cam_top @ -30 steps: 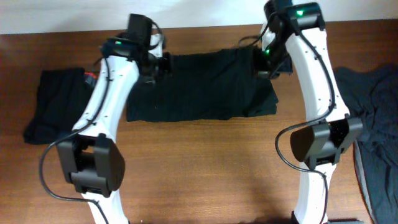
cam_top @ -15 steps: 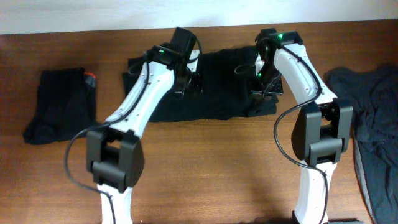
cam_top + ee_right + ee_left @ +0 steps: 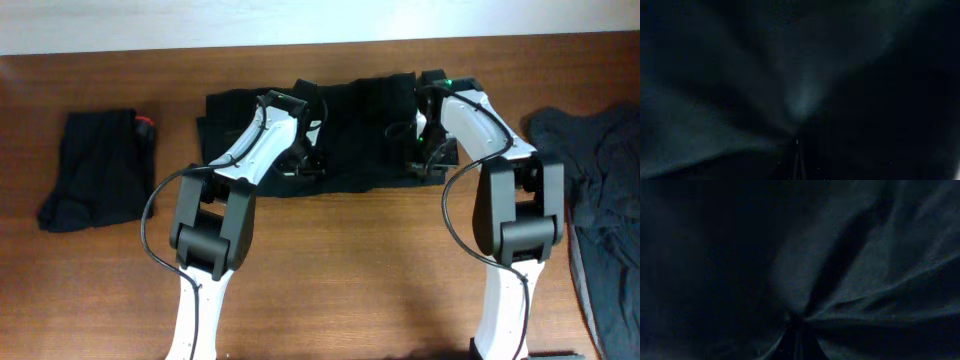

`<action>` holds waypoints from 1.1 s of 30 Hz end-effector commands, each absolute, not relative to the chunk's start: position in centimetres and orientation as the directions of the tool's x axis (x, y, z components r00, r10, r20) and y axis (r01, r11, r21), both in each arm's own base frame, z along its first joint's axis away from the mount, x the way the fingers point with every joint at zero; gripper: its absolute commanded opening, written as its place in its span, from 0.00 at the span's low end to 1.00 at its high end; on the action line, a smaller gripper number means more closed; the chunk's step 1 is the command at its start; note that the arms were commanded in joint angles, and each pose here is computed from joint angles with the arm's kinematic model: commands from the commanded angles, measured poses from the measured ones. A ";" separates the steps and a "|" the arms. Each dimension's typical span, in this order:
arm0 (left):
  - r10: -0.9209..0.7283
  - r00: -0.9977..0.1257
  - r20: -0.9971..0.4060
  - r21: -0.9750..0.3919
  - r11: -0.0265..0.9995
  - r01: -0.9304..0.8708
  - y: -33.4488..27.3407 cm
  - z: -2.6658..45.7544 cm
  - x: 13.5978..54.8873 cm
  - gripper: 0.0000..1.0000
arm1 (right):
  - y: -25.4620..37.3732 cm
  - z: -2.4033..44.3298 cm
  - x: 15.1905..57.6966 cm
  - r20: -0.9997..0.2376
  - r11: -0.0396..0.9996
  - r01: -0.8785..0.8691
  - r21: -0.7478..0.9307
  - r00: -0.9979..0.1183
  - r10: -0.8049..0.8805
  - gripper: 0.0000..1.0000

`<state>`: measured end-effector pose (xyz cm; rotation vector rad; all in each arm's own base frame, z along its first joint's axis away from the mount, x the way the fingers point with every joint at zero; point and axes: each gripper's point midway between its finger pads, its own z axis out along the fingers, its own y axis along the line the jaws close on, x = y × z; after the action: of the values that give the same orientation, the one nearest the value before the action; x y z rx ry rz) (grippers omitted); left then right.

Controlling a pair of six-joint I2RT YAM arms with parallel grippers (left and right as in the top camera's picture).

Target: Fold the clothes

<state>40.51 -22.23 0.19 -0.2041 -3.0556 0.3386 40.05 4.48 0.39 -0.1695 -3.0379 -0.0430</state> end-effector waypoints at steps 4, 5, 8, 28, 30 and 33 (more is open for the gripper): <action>0.146 -0.986 0.085 -0.045 0.989 0.142 -19.2 -2.1 40.0 0.00 | -0.3 -3.0 36.9 0.172 0.972 0.230 -0.046 -0.957 0.235 0.04; 0.146 -0.986 0.084 -0.029 0.989 0.144 -18.9 -2.1 40.0 0.00 | -0.9 -3.3 36.3 0.186 0.965 0.256 -0.051 -0.947 0.261 0.04; 0.145 -0.986 0.081 0.011 0.989 0.146 -18.2 -2.1 40.2 0.00 | -2.2 -3.5 35.4 0.214 0.955 0.292 -0.058 -0.930 0.298 0.04; 0.065 -0.990 -0.125 -0.054 0.996 0.072 -14.5 9.6 44.4 0.00 | -2.9 -3.5 35.0 0.228 0.950 0.306 -0.061 -0.922 0.312 0.04; 0.040 -0.992 -0.119 -0.060 0.997 0.047 -13.5 9.7 44.5 0.00 | -2.9 -3.4 34.9 0.230 0.950 0.306 -0.061 -0.922 0.312 0.04; 0.030 -0.996 -0.079 -0.104 0.994 0.038 -13.1 8.8 44.2 0.00 | -2.8 -3.2 35.0 0.232 0.950 0.308 -0.056 -0.921 0.312 0.04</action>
<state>44.35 -13.17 8.35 -0.0338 -3.2216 0.1141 37.73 0.59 -0.16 -0.4356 -2.9612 -0.1984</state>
